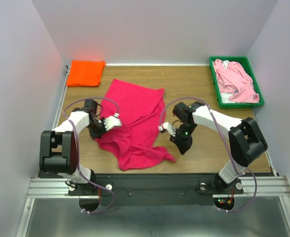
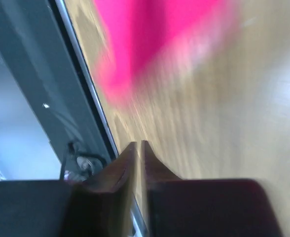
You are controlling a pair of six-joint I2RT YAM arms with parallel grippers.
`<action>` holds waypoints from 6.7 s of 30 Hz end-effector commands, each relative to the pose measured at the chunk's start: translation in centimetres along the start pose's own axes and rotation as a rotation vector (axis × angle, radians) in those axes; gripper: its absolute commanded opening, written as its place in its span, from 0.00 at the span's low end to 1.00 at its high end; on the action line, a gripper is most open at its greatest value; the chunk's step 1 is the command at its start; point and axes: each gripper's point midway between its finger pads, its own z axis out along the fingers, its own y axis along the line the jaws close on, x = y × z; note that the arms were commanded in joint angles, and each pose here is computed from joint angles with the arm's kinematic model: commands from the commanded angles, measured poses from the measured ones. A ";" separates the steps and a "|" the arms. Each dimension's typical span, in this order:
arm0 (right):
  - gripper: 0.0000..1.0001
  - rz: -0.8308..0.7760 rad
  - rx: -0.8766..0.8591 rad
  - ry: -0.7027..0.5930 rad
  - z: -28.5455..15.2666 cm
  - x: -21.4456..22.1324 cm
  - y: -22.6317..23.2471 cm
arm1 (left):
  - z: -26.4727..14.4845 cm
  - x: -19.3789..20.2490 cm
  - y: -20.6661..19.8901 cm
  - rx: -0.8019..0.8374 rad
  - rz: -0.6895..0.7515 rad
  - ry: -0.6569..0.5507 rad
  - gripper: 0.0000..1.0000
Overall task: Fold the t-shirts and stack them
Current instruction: Flatten the tshirt out
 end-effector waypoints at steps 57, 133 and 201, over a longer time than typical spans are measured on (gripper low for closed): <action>0.32 0.356 0.367 -0.262 -1.3 -14.6 -23.0 | -3.4 -11.0 7.2 -0.068 -0.416 -0.406 0.67; 0.51 0.621 0.530 -0.507 -15.2 -5.4 -29.2 | -0.1 -7.9 21.9 -0.316 -0.641 -0.347 0.56; 0.60 0.572 0.392 -0.686 -16.3 -9.9 -29.9 | -4.5 -5.9 26.1 -0.401 -0.690 -0.421 0.00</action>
